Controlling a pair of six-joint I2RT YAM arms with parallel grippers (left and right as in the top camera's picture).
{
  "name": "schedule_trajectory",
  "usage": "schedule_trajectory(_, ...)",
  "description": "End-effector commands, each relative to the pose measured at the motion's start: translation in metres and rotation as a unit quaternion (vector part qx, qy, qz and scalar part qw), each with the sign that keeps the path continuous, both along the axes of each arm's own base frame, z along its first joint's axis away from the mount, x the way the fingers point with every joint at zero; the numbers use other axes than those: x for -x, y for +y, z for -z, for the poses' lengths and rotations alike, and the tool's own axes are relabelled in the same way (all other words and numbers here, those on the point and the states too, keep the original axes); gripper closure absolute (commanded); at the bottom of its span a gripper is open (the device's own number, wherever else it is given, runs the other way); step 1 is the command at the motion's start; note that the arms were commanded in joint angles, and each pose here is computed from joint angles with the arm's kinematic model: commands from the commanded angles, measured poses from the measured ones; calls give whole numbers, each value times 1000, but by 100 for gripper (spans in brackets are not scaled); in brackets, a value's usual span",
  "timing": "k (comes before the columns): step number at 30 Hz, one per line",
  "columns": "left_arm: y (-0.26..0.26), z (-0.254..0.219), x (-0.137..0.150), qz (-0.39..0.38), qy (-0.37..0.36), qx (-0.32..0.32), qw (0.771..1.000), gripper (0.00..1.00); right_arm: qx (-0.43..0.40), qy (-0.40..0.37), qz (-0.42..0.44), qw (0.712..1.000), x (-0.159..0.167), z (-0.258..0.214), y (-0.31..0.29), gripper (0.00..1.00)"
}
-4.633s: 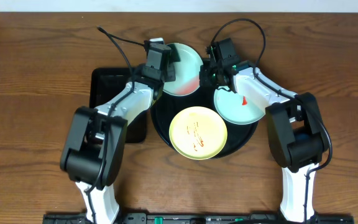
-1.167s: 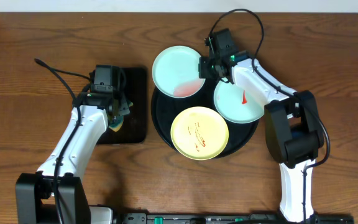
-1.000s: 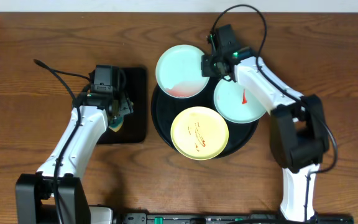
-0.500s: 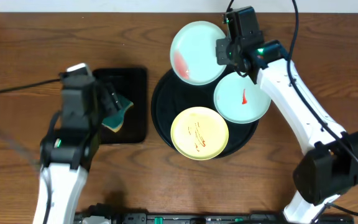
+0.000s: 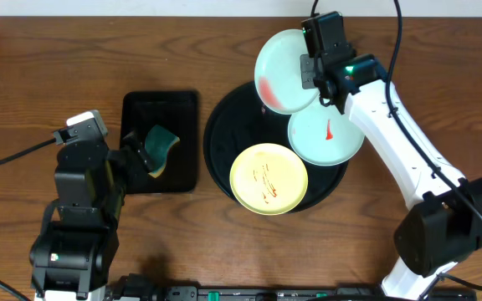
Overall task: Clean dirty plates on tray and stack at the side
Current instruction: 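Return the sponge to the black tray and release it, then lift the cleaned green plate with the right gripper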
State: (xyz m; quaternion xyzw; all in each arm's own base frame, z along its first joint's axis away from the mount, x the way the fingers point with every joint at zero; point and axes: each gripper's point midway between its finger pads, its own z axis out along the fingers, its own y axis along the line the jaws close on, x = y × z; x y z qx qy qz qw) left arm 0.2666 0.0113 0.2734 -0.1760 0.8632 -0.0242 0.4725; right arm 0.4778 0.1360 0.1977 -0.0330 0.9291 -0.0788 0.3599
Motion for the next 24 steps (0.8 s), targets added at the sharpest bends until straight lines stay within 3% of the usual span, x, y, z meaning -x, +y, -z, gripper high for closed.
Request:
schedule_trajectory(1,1,-8,1,-4,-9,1,1000,22,31,-4,-7,999,-3,4,8,99)
schedule_trajectory(24,5,-8,1,-4,-6,-21,1000,22,-18,0,-42,999,-2,12,43,99)
